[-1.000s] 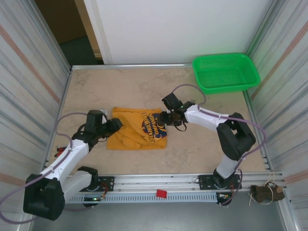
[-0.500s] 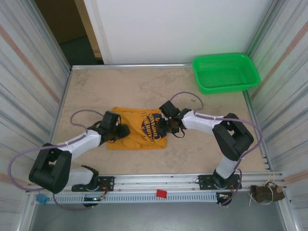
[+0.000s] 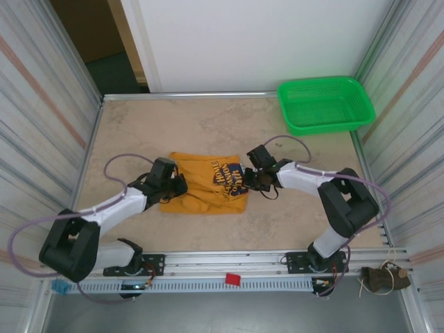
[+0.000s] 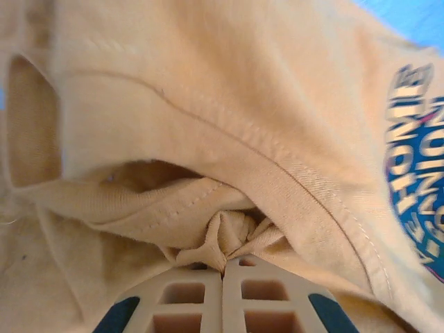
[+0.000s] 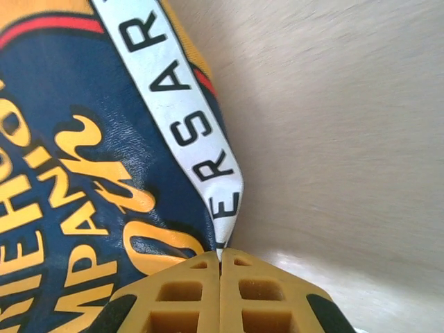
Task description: Fold the inside-out t-shirt
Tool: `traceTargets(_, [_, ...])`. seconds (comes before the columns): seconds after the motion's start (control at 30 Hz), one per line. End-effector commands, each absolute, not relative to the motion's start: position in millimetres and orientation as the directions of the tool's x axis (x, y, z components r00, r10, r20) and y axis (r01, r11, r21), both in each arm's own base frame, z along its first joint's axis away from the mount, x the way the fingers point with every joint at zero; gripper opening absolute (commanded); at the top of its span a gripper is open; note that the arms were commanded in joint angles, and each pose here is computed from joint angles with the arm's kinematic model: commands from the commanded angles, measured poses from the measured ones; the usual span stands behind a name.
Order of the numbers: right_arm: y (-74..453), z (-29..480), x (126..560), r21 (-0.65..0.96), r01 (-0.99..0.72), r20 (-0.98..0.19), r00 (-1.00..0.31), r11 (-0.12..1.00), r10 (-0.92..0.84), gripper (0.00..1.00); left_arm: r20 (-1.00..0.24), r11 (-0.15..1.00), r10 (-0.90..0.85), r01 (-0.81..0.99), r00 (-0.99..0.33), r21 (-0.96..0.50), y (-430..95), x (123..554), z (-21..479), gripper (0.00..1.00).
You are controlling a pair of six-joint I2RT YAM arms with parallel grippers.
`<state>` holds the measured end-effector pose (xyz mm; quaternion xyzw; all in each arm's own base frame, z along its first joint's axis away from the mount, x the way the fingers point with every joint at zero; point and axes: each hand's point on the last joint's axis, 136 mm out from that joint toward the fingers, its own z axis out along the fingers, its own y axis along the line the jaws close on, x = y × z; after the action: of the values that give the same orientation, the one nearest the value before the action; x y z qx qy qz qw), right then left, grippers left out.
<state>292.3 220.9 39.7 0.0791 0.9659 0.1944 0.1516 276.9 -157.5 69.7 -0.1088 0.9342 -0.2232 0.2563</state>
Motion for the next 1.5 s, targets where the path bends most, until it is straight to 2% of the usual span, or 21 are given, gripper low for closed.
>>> traceTargets(0.0, [193,51,292,0.382,0.157,-0.283,-0.918,0.911,0.277,0.00,-0.432,0.854,-0.385,-0.137,-0.816,-0.502,-147,267,81,0.00])
traceTargets(0.3, [181,41,282,0.371,0.170,-0.255,-0.927,0.913,0.276,0.01,-0.316,0.807,-0.501,-0.304,-0.806,-0.506,-123,223,32,0.00])
traceTargets(0.33, [184,41,281,0.382,0.163,-0.251,-0.929,0.910,0.272,0.12,-0.301,0.799,-0.515,-0.323,-0.803,-0.507,-121,219,28,0.00])
traceTargets(0.37, [185,40,280,0.387,0.161,-0.246,-0.931,0.908,0.270,0.24,-0.295,0.795,-0.521,-0.328,-0.801,-0.510,-121,217,25,0.06])
traceTargets(0.4, [186,41,280,0.390,0.159,-0.244,-0.932,0.907,0.268,0.39,-0.293,0.791,-0.526,-0.333,-0.798,-0.513,-120,216,24,0.19])
traceTargets(0.43, [188,43,279,0.398,0.149,-0.243,-0.934,0.905,0.261,0.44,-0.302,0.793,-0.522,-0.324,-0.798,-0.516,-120,217,26,0.25])
traceTargets(0.53, [192,53,276,0.414,0.123,-0.250,-0.937,0.902,0.243,0.44,-0.374,0.804,-0.508,-0.271,-0.776,-0.529,-119,226,48,0.33])
traceTargets(0.7, [205,69,258,0.427,0.073,-0.266,-0.942,0.901,0.202,0.45,-0.461,0.789,-0.509,-0.180,-0.726,-0.588,-125,241,95,0.38])
traceTargets(0.77, [211,71,248,0.431,0.056,-0.268,-0.945,0.901,0.187,0.45,-0.457,0.778,-0.509,-0.163,-0.729,-0.606,-131,243,104,0.38])
traceTargets(0.97, [230,63,210,0.421,0.018,-0.250,-0.959,0.907,0.135,0.58,-0.437,0.768,-0.487,-0.132,-0.756,-0.627,-155,256,105,0.43])
traceTargets(1.1, [236,48,194,0.389,0.012,-0.233,-0.966,0.921,0.111,0.59,-0.419,0.759,-0.483,-0.128,-0.769,-0.639,-168,269,100,0.44])
traceTargets(1.2, [238,37,195,0.373,0.021,-0.229,-0.967,0.928,0.114,0.58,-0.418,0.760,-0.477,-0.124,-0.773,-0.638,-175,279,97,0.44])
traceTargets(1.3, [239,32,204,0.349,0.016,-0.251,-0.962,0.937,0.110,0.53,-0.441,0.776,-0.467,-0.116,-0.767,-0.620,-179,293,99,0.40])
traceTargets(1.33, [241,30,206,0.344,0.014,-0.250,-0.963,0.939,0.106,0.47,-0.449,0.782,-0.461,-0.111,-0.766,-0.614,-180,297,100,0.35])
traceTargets(1.4, [243,26,208,0.342,0.009,-0.244,-0.965,0.940,0.098,0.22,-0.469,0.789,-0.453,-0.096,-0.758,-0.607,-181,308,105,0.16])
traceTargets(1.43, [243,25,209,0.341,0.007,-0.244,-0.965,0.940,0.096,0.13,-0.474,0.789,-0.454,-0.093,-0.755,-0.607,-181,312,107,0.06])
traceTargets(1.47, [242,24,208,0.340,0.006,-0.240,-0.966,0.940,0.093,0.03,-0.476,0.787,-0.454,-0.088,-0.753,-0.611,-182,317,108,0.00])
